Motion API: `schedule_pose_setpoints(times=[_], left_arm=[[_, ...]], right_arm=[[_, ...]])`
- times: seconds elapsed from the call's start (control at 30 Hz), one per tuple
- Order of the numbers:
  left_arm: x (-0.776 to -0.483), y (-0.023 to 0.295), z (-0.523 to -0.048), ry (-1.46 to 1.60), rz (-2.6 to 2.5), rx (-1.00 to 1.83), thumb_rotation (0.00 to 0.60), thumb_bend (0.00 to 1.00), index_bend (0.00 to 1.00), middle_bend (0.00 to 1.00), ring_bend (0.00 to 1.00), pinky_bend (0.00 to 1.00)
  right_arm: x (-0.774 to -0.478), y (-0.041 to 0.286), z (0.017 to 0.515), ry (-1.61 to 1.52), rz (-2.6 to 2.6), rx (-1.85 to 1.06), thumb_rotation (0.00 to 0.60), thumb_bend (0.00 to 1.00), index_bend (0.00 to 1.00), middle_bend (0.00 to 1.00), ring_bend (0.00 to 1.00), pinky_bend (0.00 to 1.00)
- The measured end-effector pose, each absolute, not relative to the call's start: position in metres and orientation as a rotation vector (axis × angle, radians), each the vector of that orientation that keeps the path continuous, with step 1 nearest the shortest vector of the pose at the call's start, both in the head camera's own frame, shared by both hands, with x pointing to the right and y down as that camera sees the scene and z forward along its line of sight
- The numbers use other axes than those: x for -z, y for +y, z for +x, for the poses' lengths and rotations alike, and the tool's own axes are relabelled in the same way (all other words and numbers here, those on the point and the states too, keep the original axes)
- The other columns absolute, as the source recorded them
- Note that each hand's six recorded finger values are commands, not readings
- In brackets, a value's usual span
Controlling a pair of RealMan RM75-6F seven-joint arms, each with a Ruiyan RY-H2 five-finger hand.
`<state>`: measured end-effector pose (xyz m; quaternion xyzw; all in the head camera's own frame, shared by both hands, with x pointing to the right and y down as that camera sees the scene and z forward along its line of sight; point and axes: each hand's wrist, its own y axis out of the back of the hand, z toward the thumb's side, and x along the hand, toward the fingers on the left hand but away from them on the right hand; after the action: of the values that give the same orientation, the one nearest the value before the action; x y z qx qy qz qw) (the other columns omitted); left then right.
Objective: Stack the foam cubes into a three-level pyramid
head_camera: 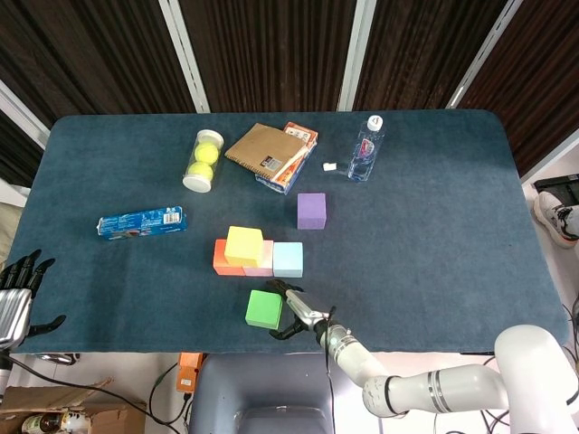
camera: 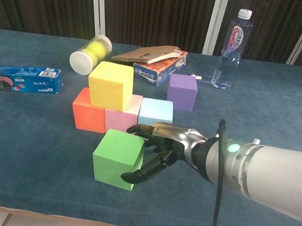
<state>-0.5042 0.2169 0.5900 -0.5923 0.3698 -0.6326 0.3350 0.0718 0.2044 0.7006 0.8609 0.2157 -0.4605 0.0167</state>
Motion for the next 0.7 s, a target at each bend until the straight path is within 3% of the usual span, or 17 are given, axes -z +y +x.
schedule_pose_setpoints(times=[0.33, 0.7], left_arm=[[-0.59, 0.219, -0.508, 0.974, -1.555, 1.651, 0.6, 0.01, 0.16, 0.0, 0.0, 0.12], [-0.587, 0.223, -0.515, 0.996, -1.556, 1.648, 0.6, 0.01, 0.16, 0.0, 0.0, 0.12]], right_arm=[[-0.706, 0.201, 0.067, 0.781, 2.657, 1.444, 0.6, 0.2, 0.32, 0.03, 0.0, 0.01], [-0.699, 0.202, 0.073, 0.829, 2.664, 1.439, 0.6, 0.23, 0.43, 0.1, 0.0, 0.05]])
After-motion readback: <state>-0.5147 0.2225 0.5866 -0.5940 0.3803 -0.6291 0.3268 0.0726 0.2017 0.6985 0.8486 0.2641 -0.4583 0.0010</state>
